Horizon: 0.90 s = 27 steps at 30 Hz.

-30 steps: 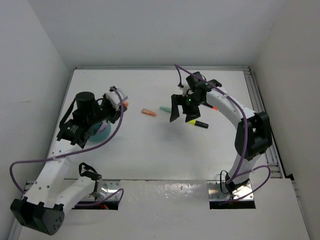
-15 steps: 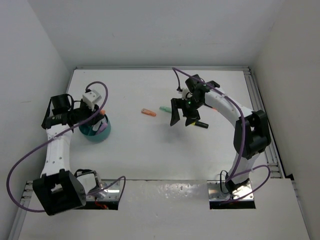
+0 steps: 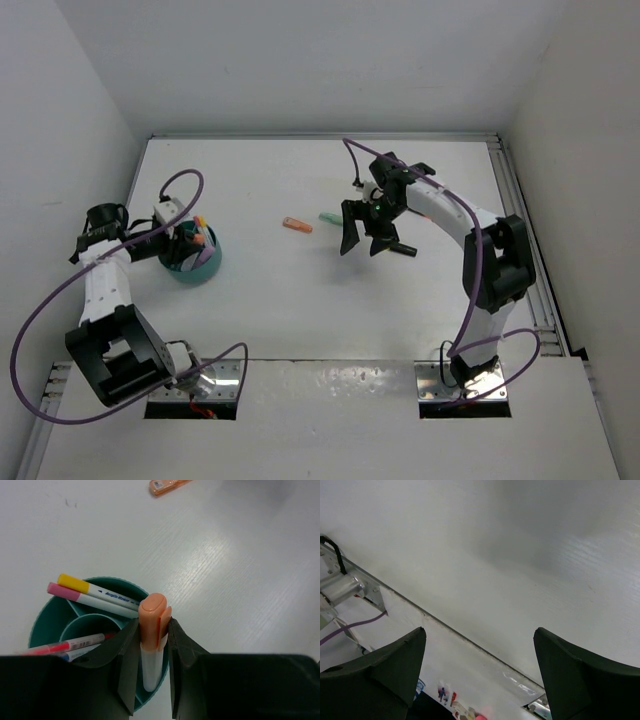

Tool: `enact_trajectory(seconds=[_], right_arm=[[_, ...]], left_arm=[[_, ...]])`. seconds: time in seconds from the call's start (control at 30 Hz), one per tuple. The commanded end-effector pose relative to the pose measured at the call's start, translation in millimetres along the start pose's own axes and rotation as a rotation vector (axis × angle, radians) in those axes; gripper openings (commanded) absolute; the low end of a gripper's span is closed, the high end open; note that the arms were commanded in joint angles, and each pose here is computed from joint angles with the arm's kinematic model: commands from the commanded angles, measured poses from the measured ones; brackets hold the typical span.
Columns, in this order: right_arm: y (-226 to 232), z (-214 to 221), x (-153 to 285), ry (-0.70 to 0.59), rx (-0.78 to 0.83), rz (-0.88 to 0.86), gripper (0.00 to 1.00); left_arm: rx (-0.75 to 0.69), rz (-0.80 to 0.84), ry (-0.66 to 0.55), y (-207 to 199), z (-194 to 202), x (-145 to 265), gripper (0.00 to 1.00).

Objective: Sort the stationery into containers
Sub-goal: Place the stationery into the container

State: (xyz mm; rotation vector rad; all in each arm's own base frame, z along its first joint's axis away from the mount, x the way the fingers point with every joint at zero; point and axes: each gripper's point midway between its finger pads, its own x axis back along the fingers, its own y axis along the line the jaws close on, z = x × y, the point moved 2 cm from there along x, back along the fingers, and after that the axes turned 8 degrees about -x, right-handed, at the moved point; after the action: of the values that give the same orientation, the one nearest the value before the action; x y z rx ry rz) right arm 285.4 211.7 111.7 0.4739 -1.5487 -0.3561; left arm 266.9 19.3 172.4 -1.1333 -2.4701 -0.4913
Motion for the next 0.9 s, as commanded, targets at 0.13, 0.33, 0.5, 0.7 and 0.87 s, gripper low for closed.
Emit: enact_trajectory(seconds=[0.13, 0.33, 0.5, 0.7, 0.87], right_arm=[[8, -1, 2, -0.001, 0.029, -0.021, 0.86], [9, -2, -1, 0.006, 0.038, -0.014, 0.86], [8, -1, -1, 0.01, 0.038, -0.008, 0.86], [6, -2, -2, 0.01, 0.038, -0.004, 0.86], [7, -2, -2, 0.013, 0.037, -0.005, 0.86]], left_arm=[[-0.057, 0.048, -0.063, -13, 14, -7, 0.0], [-0.018, 0.063, -0.087, -10, 23, -16, 0.0], [-0.016, 0.039, -0.112, -1, 23, -22, 0.0], [-0.022, -0.003, -0.121, 10, 15, -31, 0.01], [-0.033, -0.067, -0.118, 28, 1, -35, 0.18]])
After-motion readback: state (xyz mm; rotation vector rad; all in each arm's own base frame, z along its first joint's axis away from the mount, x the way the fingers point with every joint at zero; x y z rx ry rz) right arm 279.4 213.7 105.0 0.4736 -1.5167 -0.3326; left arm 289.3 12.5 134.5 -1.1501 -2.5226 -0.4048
